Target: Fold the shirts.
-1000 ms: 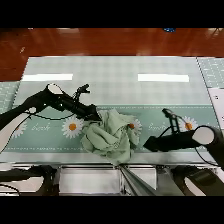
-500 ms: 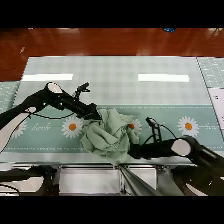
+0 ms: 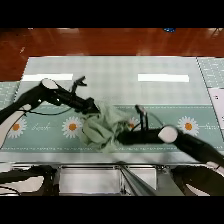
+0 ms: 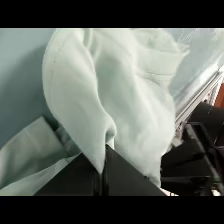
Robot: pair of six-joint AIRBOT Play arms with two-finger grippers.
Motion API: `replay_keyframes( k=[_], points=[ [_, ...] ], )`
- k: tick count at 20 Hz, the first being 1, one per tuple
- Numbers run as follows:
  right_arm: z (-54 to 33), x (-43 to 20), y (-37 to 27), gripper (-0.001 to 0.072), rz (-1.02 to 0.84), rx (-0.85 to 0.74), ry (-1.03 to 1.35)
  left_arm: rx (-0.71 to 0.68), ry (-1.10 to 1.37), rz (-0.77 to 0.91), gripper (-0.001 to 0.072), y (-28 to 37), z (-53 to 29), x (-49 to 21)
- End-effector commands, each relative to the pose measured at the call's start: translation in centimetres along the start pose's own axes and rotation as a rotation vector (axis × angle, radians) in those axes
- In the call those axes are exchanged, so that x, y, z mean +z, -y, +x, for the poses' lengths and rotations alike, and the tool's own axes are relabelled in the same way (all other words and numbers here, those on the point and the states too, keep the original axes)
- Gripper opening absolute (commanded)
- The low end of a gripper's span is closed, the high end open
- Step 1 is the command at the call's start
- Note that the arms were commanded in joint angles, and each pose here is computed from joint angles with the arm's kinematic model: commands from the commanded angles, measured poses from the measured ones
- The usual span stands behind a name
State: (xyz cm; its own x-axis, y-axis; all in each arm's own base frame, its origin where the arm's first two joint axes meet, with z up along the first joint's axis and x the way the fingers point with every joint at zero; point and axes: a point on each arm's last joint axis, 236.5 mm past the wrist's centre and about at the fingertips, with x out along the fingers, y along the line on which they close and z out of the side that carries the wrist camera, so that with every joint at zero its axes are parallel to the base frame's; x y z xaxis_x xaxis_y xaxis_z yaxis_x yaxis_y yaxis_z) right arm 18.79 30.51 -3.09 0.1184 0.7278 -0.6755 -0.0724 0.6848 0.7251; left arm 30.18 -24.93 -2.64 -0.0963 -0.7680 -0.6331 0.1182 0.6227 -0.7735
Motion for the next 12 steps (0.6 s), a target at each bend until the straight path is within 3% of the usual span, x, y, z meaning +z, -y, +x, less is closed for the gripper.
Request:
replay_keyframes(
  k=[1, 4, 7, 12],
  points=[
    [-7.0, 7.9, -1.0, 0.0024, -0.16, -0.074, 0.122, -0.001, 0.189, 0.079, 0.002, 2.9, -6.0, 4.7],
    [-18.1, 15.6, -2.6, 0.0024, -0.237, -0.152, 0.293, 0.008, 0.458, 0.198, 0.002, 8.6, -15.7, 9.5],
    [-31.8, 20.6, -7.8, 0.0024, -0.358, -0.204, 0.575, 0.027, 0.762, 0.448, 0.002, 18.6, -26.8, 10.6],
    [-46.8, 17.7, -18.0, 0.0024, -0.592, -0.289, 0.908, 0.037, 1.162, 0.79, 0.002, 33.4, -40.3, 3.4]
  ],
)
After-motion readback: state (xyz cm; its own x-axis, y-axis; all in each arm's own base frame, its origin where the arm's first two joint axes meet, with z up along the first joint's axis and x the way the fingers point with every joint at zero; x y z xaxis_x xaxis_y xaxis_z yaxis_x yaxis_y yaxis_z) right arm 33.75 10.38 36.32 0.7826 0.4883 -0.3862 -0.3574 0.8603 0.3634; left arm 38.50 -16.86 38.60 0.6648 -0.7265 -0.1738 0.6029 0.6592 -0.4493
